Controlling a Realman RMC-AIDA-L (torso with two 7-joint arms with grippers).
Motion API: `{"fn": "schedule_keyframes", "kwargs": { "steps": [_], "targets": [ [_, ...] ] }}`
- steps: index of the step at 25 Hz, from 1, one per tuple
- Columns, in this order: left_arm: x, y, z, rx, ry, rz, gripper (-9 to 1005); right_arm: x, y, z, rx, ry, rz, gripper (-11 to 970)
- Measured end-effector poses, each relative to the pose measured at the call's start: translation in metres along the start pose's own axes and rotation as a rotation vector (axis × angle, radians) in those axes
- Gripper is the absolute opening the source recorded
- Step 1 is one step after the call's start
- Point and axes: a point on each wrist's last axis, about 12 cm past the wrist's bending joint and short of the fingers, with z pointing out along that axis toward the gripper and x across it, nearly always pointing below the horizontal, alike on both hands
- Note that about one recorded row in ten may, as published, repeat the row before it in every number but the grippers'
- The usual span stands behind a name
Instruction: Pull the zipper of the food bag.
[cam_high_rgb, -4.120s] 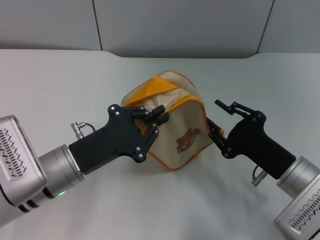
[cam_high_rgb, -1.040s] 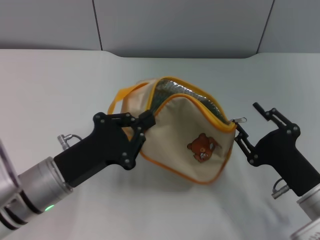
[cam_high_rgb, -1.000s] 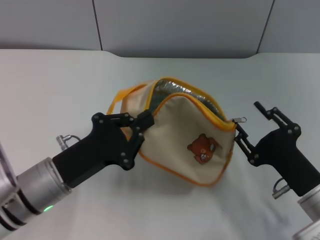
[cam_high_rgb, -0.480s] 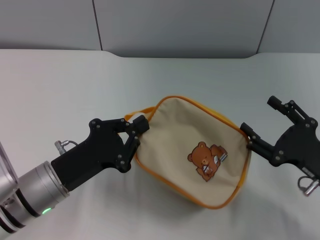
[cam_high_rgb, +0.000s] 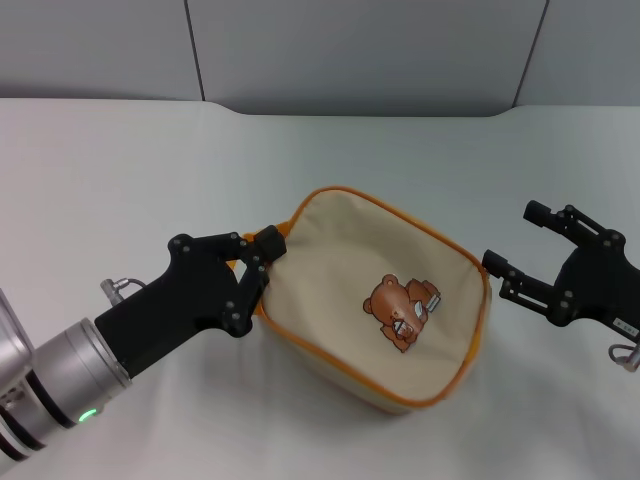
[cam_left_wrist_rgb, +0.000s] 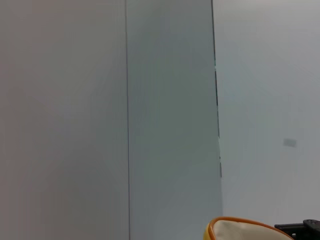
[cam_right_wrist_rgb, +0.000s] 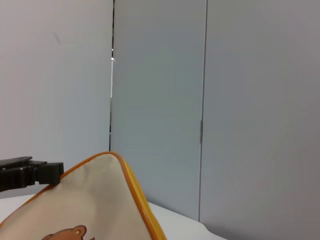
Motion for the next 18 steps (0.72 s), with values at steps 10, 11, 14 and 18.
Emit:
{"fn": "schedule_keyframes", "kwargs": {
  "steps": [10,11,14,18],
  "targets": [
    [-0.003,0.005,-0.002,0.038,0.012,-0.029,177,-0.008,0.0,0.008,-0.084,0.0,0.052,825],
    [-0.003,0.004,-0.002,0.049,0.015,-0.03,222,-0.009,0.0,0.009,-0.1,0.006,0.057,825],
    [-0.005,0.006,-0.001,0.096,0.037,-0.029,422,-0.012,0.002,0.012,-0.175,0.034,0.07,825],
    [-0.009,0.007,-0.001,0.201,0.086,-0.035,559,-0.014,0.008,0.018,-0.279,0.078,0.082,825]
  ]
}}
